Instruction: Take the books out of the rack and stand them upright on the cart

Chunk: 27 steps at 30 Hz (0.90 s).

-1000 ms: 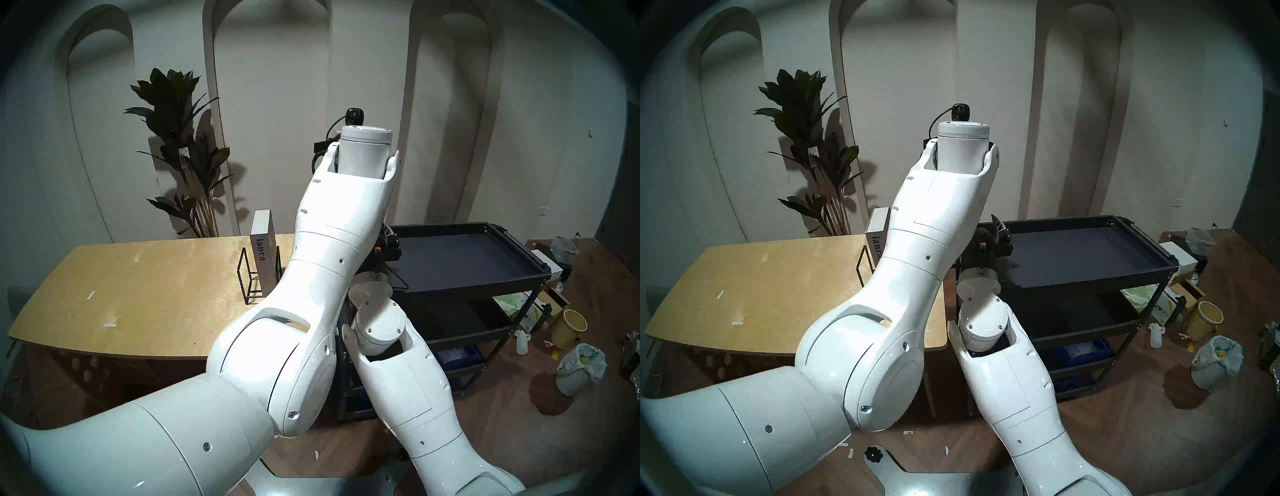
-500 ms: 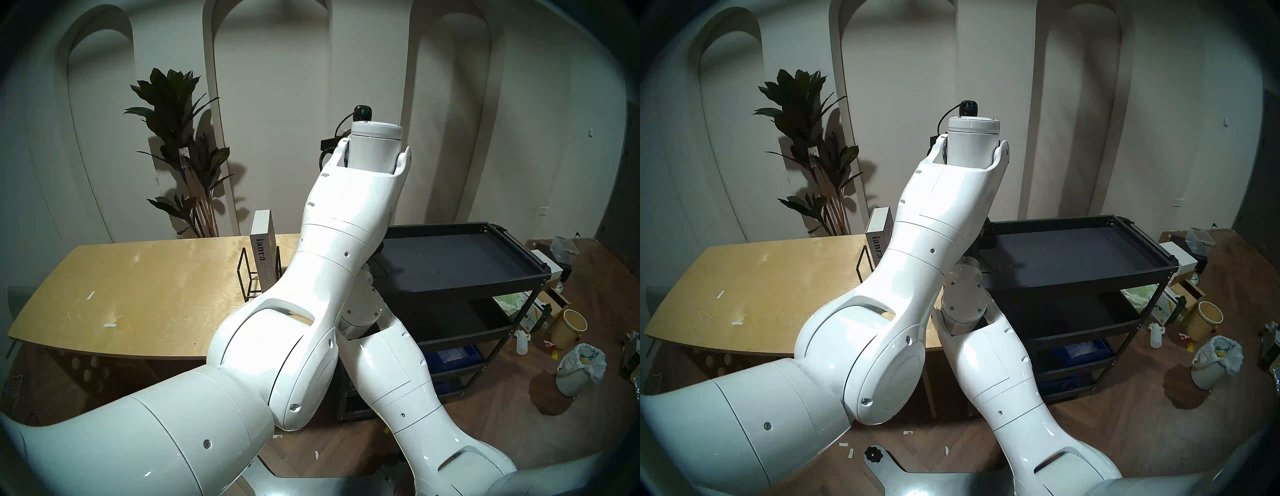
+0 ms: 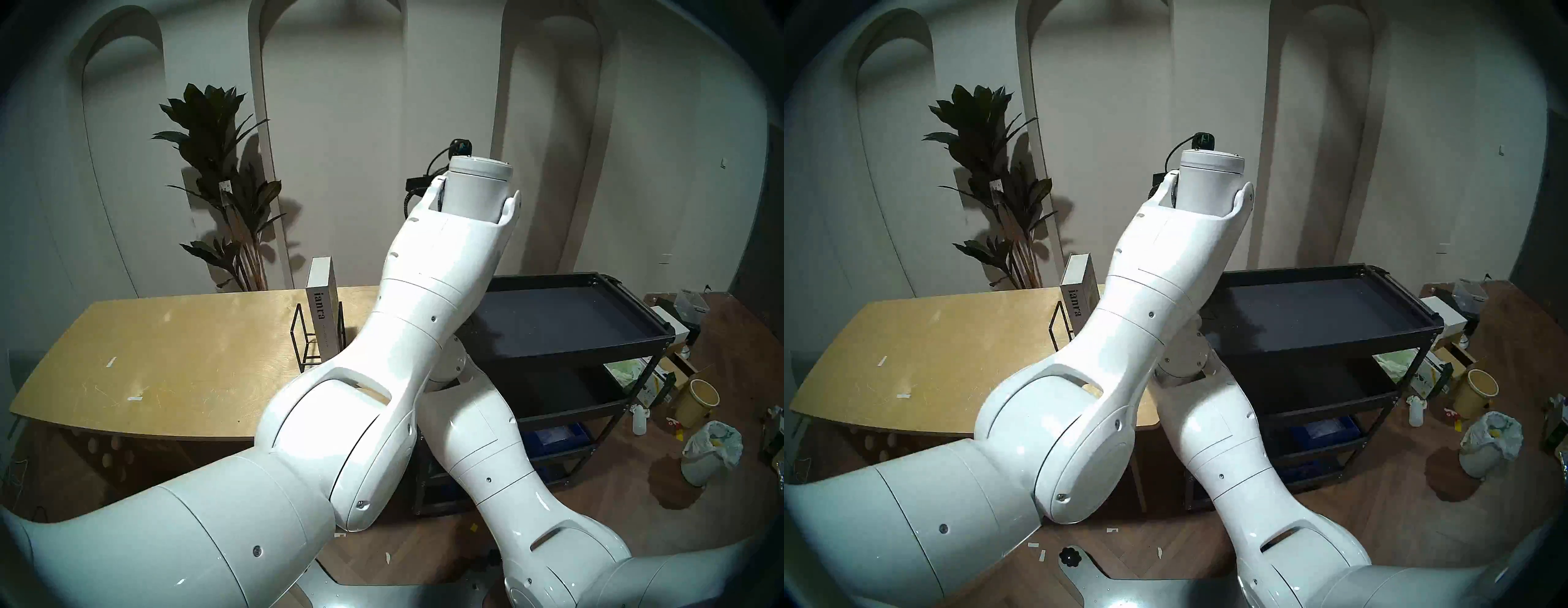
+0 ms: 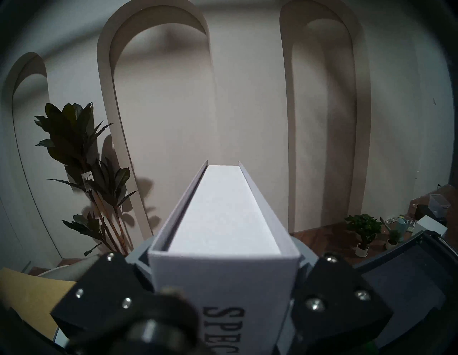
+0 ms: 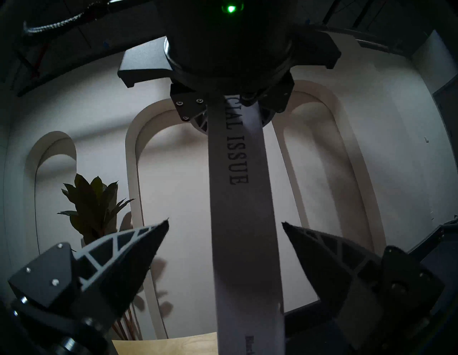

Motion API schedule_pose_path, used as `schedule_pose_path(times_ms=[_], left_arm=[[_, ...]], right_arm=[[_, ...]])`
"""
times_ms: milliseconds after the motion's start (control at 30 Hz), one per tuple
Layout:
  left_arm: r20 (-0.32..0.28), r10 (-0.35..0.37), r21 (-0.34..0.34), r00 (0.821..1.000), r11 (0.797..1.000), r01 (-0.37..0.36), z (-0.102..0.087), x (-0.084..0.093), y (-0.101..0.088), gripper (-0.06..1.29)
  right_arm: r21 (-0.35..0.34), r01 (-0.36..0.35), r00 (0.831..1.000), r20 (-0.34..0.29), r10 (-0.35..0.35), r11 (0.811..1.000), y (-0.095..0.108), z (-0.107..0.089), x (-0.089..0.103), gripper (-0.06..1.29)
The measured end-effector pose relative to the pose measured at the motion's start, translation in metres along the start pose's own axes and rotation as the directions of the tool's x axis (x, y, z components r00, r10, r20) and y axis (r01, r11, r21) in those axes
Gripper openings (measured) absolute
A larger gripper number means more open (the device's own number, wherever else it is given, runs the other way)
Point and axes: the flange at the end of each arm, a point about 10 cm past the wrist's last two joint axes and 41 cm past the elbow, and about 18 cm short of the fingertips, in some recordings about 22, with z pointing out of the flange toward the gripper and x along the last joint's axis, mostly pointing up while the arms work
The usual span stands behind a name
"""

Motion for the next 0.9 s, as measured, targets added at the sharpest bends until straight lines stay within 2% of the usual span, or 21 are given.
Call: schedule_pose_path(times_ms=[233, 567, 900], left_arm=[[-0.020, 0.032, 0.007, 0.999, 0.999, -0.032, -0.008, 0.001, 0.006, 0.53], [-0.065, 0.082, 0.031, 0.995, 0.996, -0.080, -0.012, -0.003, 0.003, 0.53], [-0.103, 0.158, 0.002, 0.982, 0.987, -0.159, -0.017, -0.013, 0.010, 0.53]], right_arm=[[-0.019, -0.035, 0.999, -0.003, 0.035, 0.999, 0.007, 0.013, 0.002, 1.25], [-0.048, -0.122, 0.993, 0.004, 0.122, 0.991, 0.016, 0.027, 0.008, 1.25], [-0.050, -0.186, 0.982, 0.026, 0.188, 0.981, 0.020, 0.034, 0.006, 1.25]])
